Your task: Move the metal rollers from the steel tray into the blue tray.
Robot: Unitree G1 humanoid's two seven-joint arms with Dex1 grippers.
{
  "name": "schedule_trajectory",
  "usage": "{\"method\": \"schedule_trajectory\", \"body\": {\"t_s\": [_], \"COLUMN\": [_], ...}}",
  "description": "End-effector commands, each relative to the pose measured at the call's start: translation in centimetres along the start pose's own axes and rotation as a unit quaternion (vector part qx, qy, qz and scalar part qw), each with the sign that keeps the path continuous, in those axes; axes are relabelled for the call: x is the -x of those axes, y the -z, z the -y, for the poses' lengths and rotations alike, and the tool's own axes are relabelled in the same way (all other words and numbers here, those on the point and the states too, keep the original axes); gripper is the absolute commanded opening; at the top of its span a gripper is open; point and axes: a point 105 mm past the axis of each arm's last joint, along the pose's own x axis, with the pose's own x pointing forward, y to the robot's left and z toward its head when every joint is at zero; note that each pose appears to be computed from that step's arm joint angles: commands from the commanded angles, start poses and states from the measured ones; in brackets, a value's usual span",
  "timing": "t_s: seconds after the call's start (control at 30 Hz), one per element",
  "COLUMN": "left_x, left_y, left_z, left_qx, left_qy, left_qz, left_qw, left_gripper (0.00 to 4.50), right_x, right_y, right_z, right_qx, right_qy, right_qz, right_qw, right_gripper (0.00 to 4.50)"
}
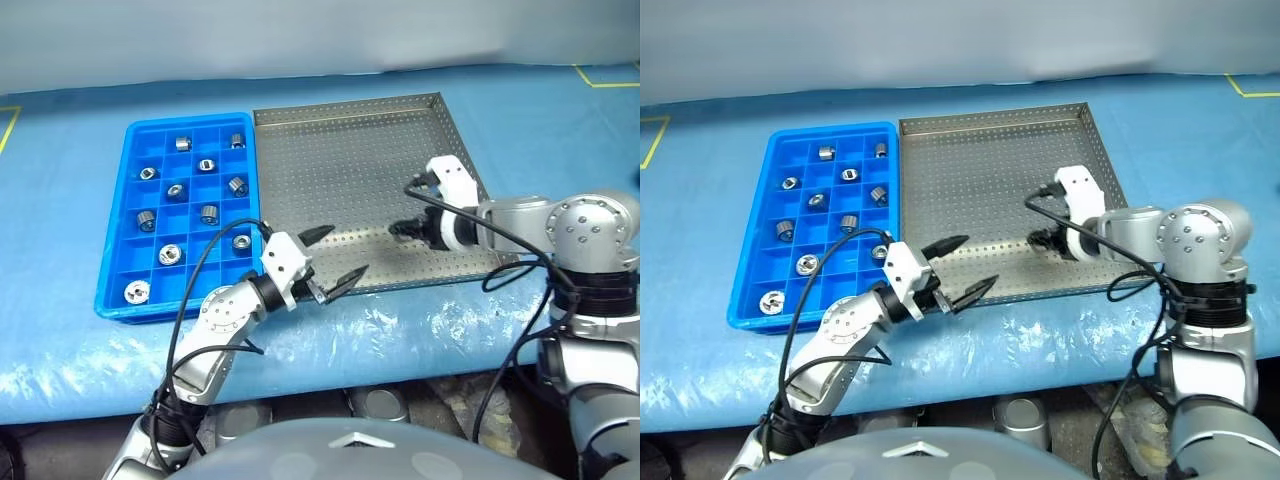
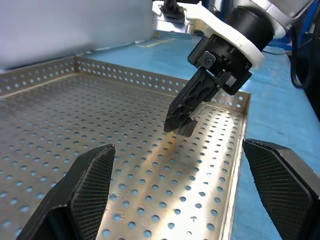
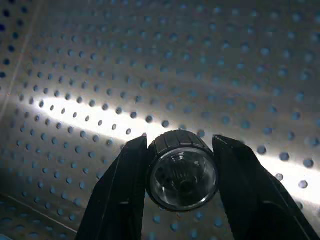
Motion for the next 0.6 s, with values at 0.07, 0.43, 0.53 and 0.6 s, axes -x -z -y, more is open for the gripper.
{"method": "schedule_trajectory", "body": {"t_s": [0.07, 0.43, 0.53, 0.6], "left_x": [2.7, 10.6, 12.2, 13.2], "left_y": [-3.2, -3.9, -3.4, -2.8], "left_z": [-2.7, -5.1, -5.0, -4.9], "left_qx": [-0.032, -0.047, -0.046, -0.045], "left_qy": [-0.099, -0.27, -0.298, -0.314], "left_qz": [0.044, 0.012, -0.007, -0.025], "left_qw": [0.994, 0.962, 0.953, 0.948], "left_gripper": [4.5, 4.5, 4.5, 4.5], "right_x": [-1.0, -4.3, -5.1, -5.6], "right_y": [-3.6, -6.2, -5.2, -4.5], "right_z": [-4.6, -13.8, -15.5, -16.5], "right_qx": [0.07, 0.203, 0.225, 0.23], "right_qy": [-0.041, -0.15, -0.181, -0.198], "right_qz": [0.102, 0.212, 0.212, 0.212], "right_qw": [0.991, 0.944, 0.934, 0.929], "right_gripper": [1.71, 1.71, 1.71, 1.71]}}
